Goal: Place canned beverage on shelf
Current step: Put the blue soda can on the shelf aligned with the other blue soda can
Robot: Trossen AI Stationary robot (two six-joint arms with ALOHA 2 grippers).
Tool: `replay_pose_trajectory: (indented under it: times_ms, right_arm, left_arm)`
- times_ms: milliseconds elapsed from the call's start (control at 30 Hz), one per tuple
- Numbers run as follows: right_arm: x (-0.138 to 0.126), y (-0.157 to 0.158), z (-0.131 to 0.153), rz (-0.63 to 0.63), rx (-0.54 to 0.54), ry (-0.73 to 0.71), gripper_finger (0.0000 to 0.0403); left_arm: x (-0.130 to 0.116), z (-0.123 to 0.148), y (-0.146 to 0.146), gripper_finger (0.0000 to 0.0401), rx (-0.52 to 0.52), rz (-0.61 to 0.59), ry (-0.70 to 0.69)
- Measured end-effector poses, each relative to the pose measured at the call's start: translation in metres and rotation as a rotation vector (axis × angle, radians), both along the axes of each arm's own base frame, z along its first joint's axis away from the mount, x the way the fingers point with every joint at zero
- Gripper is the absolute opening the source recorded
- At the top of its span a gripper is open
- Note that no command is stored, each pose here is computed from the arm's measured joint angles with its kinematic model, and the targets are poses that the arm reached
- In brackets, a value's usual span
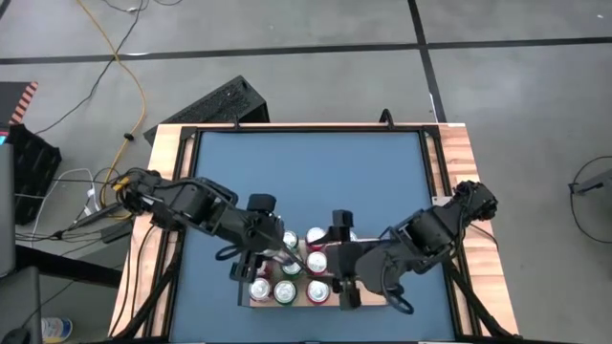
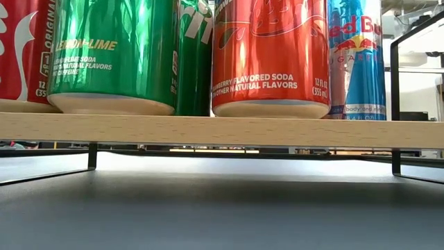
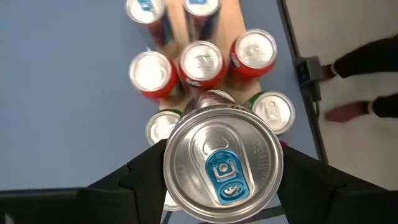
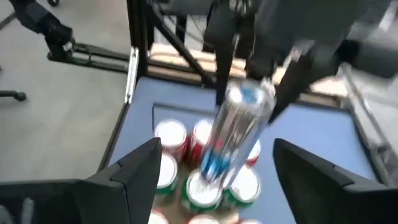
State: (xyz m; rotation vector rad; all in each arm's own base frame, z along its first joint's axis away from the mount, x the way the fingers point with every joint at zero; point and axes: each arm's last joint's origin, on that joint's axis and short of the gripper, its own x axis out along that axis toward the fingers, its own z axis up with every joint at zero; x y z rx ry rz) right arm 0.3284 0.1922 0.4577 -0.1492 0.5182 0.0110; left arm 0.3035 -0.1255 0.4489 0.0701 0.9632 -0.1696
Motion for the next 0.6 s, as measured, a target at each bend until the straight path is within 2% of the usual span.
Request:
replay_pose_trajectory:
  times_ms: [167,233,300,367,433,533,600]
  right_arm:
    - [-0.016,0.006,-0.002,-0.083,-0.009,0.028,0.0295]
    - [-0.026,0.01,-0.001,-0.108,-0.004,0.037,0.0295]
    - [-0.033,0.013,-0.002,-0.135,0.01,0.05,0.0295]
    - [-0.038,0.016,-0.005,-0.159,0.016,0.067,0.0295]
    - [-0.039,0.018,-0.006,-0.173,0.027,0.071,0.0295]
    - [-0.038,0.018,-0.006,-0.185,0.037,0.066,0.0295]
    - [-0.037,0.016,-0.006,-0.201,0.032,0.06,0.0295]
  left_arm:
    - [-0.003,0.006,0.009,0.0226,-0.009,0.069,-0.012]
    - [-0.015,0.009,0.015,0.0226,0.014,0.109,0.03]
    - [-0.032,0.019,0.02,0.0226,-0.013,0.136,0.017]
    - [-0.054,0.035,0.024,0.0226,-0.059,0.154,-0.059]
    - [-0.077,0.05,0.033,0.0226,-0.068,0.226,-0.131]
    - [-0.106,0.068,0.052,0.0226,-0.044,0.38,-0.263]
    - [-0.114,0.075,0.066,0.0226,0.009,0.479,-0.329]
